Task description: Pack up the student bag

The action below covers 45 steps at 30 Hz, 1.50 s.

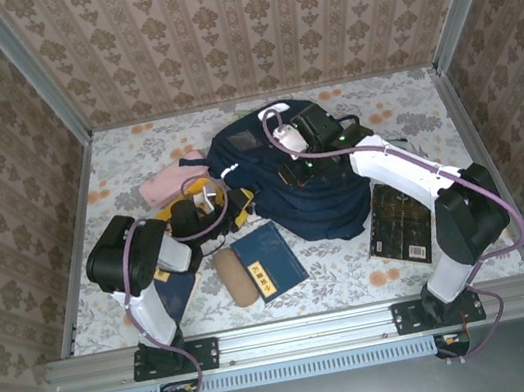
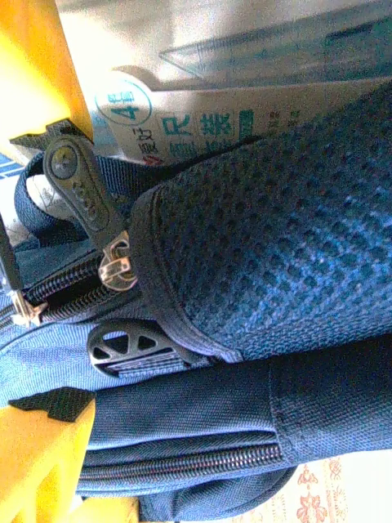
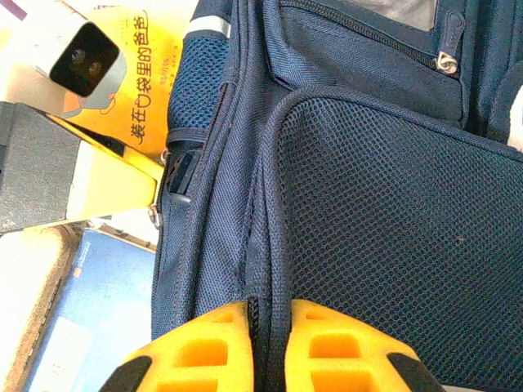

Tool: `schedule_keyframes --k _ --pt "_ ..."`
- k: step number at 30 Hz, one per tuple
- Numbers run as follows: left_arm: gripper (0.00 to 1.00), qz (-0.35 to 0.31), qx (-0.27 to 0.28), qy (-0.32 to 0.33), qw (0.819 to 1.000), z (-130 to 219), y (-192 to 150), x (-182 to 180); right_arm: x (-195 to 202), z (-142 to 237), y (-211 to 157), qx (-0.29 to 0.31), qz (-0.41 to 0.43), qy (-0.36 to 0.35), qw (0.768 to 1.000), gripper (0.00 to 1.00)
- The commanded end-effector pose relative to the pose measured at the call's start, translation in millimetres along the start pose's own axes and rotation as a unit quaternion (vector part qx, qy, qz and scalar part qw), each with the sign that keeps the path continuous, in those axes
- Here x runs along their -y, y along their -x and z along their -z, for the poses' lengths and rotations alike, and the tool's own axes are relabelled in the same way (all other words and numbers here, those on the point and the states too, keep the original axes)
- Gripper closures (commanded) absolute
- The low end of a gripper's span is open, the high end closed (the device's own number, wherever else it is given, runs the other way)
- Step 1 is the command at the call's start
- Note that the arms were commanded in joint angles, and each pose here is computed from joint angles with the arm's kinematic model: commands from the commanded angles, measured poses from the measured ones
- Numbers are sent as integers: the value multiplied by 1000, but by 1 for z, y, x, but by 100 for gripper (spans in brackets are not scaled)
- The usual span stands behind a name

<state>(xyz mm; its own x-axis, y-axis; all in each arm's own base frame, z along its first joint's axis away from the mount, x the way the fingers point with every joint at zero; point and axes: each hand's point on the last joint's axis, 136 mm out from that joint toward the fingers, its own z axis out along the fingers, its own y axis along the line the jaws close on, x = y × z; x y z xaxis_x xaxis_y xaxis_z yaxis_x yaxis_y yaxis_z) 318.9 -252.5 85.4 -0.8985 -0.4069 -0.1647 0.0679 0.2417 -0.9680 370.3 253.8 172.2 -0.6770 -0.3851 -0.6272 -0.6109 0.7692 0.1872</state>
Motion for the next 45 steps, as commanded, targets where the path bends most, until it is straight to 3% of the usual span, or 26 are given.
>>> schedule_keyframes --k 1,22,32,45 --pt "22 -23 -3 -37 999 0 1 25 -10 29 44 78 -6 25 997 100" --pt "24 -30 -4 -51 998 5 -7 41 3 23 55 96 -33 15 995 100" --pt "43 -27 -1 -47 999 6 -7 38 7 23 51 90 -32 4 995 100" --pt "58 -18 7 -37 999 12 -8 31 14 21 49 88 -35 -5 996 100"
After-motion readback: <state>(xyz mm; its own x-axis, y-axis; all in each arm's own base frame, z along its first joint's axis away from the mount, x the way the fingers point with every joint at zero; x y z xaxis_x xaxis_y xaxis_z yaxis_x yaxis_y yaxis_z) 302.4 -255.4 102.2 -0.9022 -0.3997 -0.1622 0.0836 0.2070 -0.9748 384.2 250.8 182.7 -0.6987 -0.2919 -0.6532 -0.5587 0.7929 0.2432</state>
